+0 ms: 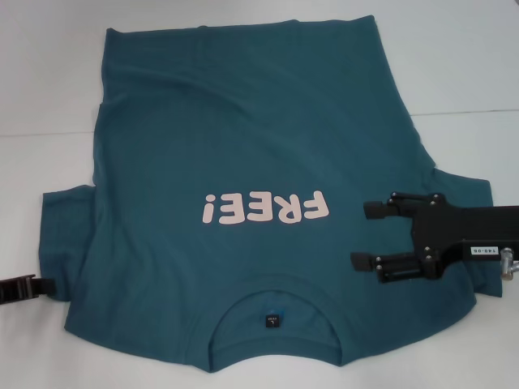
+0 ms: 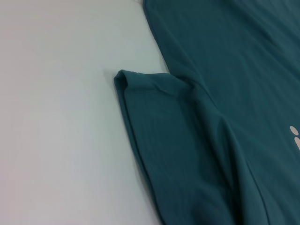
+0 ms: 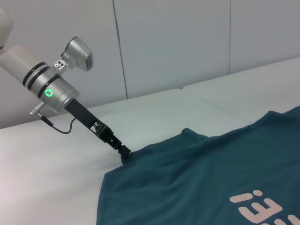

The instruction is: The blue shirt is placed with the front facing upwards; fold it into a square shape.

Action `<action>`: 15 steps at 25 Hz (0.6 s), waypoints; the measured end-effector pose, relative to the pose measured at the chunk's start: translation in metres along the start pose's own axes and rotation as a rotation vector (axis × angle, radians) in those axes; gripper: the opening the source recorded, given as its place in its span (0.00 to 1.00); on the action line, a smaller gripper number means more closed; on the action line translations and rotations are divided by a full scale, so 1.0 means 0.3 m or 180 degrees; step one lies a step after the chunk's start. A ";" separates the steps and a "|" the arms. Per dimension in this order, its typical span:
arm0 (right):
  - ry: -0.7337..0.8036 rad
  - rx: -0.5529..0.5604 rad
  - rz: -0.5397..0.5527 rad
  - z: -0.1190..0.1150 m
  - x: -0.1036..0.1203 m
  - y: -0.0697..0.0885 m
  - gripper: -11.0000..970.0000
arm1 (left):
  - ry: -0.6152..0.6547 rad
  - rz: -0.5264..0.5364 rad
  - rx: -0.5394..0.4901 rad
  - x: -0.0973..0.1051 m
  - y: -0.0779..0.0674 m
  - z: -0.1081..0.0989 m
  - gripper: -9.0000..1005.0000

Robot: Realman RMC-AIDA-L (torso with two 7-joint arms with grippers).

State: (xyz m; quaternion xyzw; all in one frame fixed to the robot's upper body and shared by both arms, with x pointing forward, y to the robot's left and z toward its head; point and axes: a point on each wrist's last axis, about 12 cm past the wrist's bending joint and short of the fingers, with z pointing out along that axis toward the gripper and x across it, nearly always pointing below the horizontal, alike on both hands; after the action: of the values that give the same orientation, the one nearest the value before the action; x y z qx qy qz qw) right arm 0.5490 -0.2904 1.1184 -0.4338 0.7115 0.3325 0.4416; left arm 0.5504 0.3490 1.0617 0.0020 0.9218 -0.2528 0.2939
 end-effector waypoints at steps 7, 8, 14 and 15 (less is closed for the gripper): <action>-0.0006 0.0009 -0.0002 -0.002 -0.002 -0.001 0.97 | -0.0028 0.0051 0.0002 -0.008 -0.006 -0.006 0.03; -0.0008 0.0013 0.0000 -0.002 -0.003 -0.002 0.97 | -0.0031 0.0051 0.0001 -0.008 -0.005 -0.008 0.03; -0.0019 0.0029 0.0008 -0.006 -0.002 -0.003 0.97 | -0.0061 0.0054 -0.0007 -0.028 0.009 -0.039 0.02; -0.0020 0.0030 0.0011 -0.006 -0.002 -0.003 0.97 | -0.0076 0.0060 -0.0003 -0.033 0.009 -0.047 0.02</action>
State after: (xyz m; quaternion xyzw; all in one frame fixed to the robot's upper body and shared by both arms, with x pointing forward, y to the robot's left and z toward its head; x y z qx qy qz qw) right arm 0.5494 -0.2920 1.1196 -0.4294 0.7124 0.3312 0.4454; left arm 0.5514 0.3595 1.0756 0.0076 0.9183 -0.2496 0.3073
